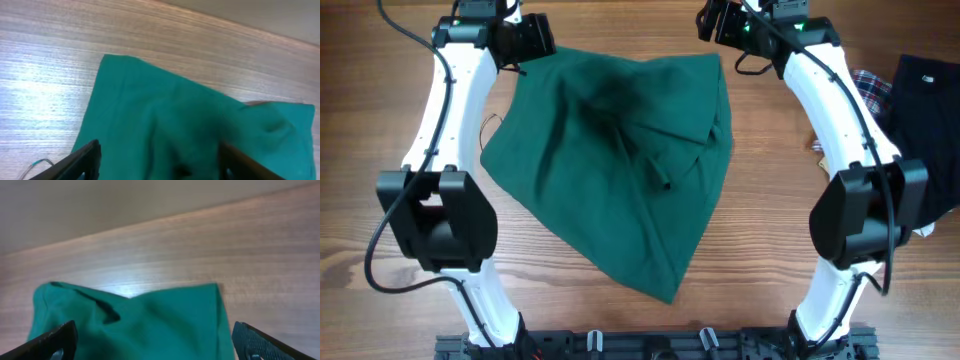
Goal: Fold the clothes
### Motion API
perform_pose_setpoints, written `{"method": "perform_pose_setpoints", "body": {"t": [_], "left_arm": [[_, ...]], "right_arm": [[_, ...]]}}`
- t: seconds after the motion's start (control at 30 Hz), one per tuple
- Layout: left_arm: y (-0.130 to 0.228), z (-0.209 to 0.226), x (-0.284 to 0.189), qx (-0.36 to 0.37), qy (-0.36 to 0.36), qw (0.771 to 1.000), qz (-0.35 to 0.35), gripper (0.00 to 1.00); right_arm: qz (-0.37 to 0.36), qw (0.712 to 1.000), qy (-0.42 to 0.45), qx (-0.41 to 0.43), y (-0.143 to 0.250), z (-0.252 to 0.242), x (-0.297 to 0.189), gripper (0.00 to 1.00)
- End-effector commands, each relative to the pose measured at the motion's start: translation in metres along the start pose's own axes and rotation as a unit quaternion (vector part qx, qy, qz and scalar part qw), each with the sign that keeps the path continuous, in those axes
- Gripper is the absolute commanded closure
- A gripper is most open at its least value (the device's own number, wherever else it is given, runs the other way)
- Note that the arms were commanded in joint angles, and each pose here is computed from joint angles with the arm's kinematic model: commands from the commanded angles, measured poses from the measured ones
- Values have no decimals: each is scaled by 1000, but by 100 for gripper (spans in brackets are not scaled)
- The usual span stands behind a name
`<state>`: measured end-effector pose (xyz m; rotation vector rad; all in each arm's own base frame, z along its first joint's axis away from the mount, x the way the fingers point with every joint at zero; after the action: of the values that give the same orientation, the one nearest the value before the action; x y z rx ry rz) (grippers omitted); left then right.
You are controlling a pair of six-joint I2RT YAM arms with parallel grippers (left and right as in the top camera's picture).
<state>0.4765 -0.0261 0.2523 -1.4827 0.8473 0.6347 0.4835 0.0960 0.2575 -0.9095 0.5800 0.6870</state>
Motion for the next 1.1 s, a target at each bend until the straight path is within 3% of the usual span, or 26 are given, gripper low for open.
{"method": "perform_pose_setpoints", "body": {"t": [0.0,0.1,0.17,0.23,0.37,0.47,0.57,0.7,0.9,1.07], "left_arm": [[3,11,-34,-3,-19,1000,9,23],[25,22,-43,-24,-26,996,84,23],[44,30,-49,-41,-29,988,146,24],[57,37,-54,-56,-31,980,191,28],[68,48,-61,-76,-36,970,228,32],[69,58,-62,-83,-49,969,226,32],[70,65,-62,-73,-49,970,226,33],[69,66,-61,-58,-47,972,225,34],[82,68,-44,-56,-41,964,257,34],[115,69,-18,-64,-33,946,317,35]], "right_arm": [[9,999,-27,-20,-2,15,-55,1],[124,990,-65,-19,27,19,-78,1],[235,966,-104,-21,57,23,-92,1],[311,946,-88,-10,83,23,-97,1],[392,918,-45,-47,137,35,-89,0],[418,907,-8,-51,184,45,-70,0],[411,910,53,0,219,37,-47,0],[413,904,89,61,240,17,-31,0],[469,878,82,36,265,24,-42,0],[507,855,112,-7,304,27,-53,0]]}}
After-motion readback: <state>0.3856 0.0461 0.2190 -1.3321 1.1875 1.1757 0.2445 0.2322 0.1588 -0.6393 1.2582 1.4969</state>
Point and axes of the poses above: each gripper's point midway between its finger pads, its own x axis out along the fingers, its own z axis along the line the jaws close on, y = z × x, the point moved 10 cm from there along -x, back along the fingers, and after that the axes turned 14 degrees about x, right-handed, at the moved point
